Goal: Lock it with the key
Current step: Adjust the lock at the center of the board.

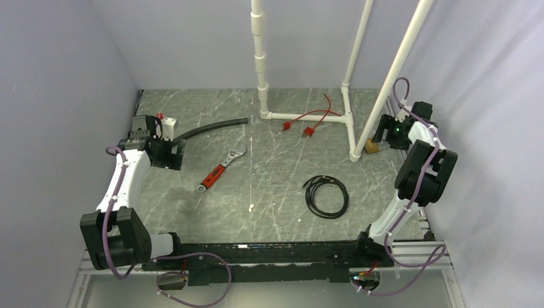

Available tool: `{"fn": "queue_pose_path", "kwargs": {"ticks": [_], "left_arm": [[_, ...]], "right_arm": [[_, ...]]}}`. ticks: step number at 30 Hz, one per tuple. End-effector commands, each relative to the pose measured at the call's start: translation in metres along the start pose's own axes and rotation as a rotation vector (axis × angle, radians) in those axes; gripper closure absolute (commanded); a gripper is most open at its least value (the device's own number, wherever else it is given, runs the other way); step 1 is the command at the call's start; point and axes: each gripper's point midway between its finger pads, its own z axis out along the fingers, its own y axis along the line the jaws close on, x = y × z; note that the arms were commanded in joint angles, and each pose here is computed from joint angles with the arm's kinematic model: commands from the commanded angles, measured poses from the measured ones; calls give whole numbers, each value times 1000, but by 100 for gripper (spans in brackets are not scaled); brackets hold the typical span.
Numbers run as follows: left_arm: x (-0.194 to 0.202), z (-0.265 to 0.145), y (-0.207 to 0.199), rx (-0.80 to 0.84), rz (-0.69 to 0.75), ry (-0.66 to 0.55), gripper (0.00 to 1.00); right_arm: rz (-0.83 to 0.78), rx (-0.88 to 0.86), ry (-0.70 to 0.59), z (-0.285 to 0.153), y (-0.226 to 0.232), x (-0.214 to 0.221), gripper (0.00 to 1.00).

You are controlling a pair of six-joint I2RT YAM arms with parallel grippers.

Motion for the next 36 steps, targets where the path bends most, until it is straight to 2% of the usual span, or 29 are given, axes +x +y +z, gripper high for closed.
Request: {"fn": "queue_pose_path", "kwargs": {"ticks": [1, 9, 16, 20, 28, 36], "left_arm": [[-12, 2, 4, -19, -37, -24, 1], [-8, 5, 6, -35, -47, -7, 1], [-8, 2, 7, -47, -59, -14, 1], [-8, 0, 7, -48, -63, -18, 1], [-10, -4, 6, -41, -46, -37, 1], [-10, -6, 3, -23, -36, -45, 1]], "right_arm": [[81, 119, -121, 4, -1, -46, 17], [174, 232, -105, 32, 4, -54, 7], [171, 333, -75, 51, -3, -52, 6], [157, 341, 7, 62, -7, -41, 8], [31, 226, 170, 67, 4, -4, 13], [-179, 57, 206, 36, 6, 9, 13]]}}
